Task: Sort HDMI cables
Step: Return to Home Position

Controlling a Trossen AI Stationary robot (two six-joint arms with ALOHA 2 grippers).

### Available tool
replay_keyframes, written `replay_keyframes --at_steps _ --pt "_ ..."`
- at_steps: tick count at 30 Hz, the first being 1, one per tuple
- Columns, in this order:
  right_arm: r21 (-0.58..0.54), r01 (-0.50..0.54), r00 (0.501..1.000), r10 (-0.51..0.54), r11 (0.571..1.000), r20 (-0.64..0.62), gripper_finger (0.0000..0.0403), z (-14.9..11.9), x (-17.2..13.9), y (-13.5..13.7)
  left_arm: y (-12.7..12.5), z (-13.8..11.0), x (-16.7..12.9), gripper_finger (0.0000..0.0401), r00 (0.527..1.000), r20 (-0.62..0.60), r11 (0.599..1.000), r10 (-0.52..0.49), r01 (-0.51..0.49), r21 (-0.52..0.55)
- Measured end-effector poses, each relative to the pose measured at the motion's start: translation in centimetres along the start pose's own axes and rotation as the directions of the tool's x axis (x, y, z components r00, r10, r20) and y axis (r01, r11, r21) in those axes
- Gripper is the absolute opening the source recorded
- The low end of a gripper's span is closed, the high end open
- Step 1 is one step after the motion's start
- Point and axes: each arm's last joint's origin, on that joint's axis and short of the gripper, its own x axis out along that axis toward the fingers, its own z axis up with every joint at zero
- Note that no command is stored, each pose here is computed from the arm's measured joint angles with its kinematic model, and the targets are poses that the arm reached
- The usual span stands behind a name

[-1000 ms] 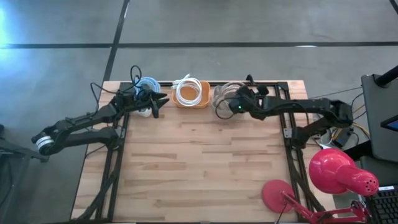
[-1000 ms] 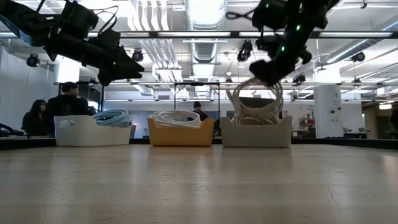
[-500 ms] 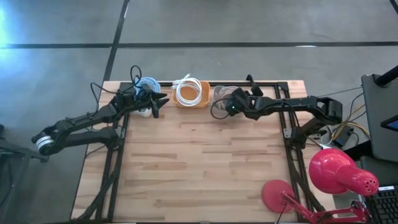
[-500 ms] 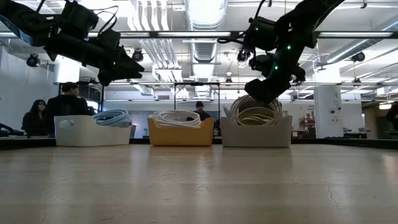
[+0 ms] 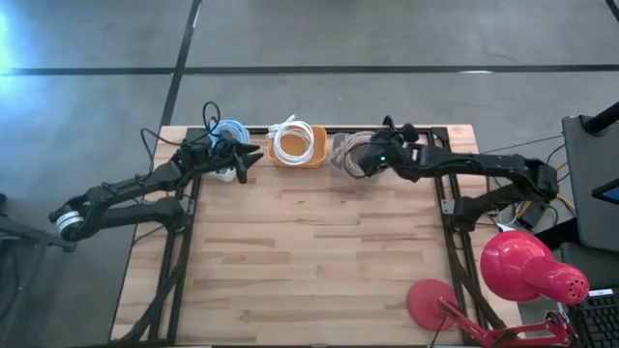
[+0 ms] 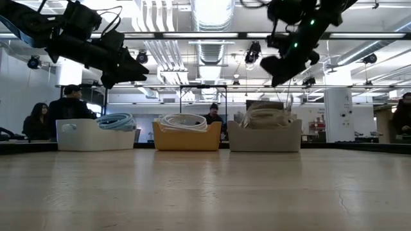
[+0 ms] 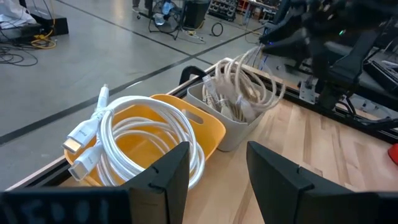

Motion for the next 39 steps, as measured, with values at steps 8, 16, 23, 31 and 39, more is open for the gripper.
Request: replay_keyframes --at_steps 8,16,23,31,39 --pt "0.034 -0.102 0.992 0.099 0.994 0.072 0.0168 0.9 -2.5 -2.1 0.0 0.0 0.0 0.0161 1.000 0.000 1.000 0.000 0.000 0.002" --pt "-0.029 -0.147 0.974 0.150 0.989 0.169 0.0155 1.3 -5.2 -3.7 -0.2 1.2 -0.8 0.0161 0.997 0.071 0.993 0.043 -0.051 0.106" --pt "-0.222 -0.518 0.779 0.563 0.826 0.277 0.0126 0.7 -7.4 -4.9 -0.9 2.1 -2.9 0.0140 0.986 0.164 0.981 0.029 -0.060 0.184" --pt "-0.251 -0.646 0.603 0.684 0.721 0.411 0.0094 -3.3 -6.8 -5.2 -1.0 0.2 -4.1 0.0043 0.986 0.167 0.985 0.021 -0.049 0.165" --pt "-0.107 -0.724 0.588 0.691 0.681 0.421 0.0057 -8.3 -6.3 -5.8 -1.1 -1.9 -5.4 0.0009 0.980 0.198 0.987 -0.024 -0.009 0.162"
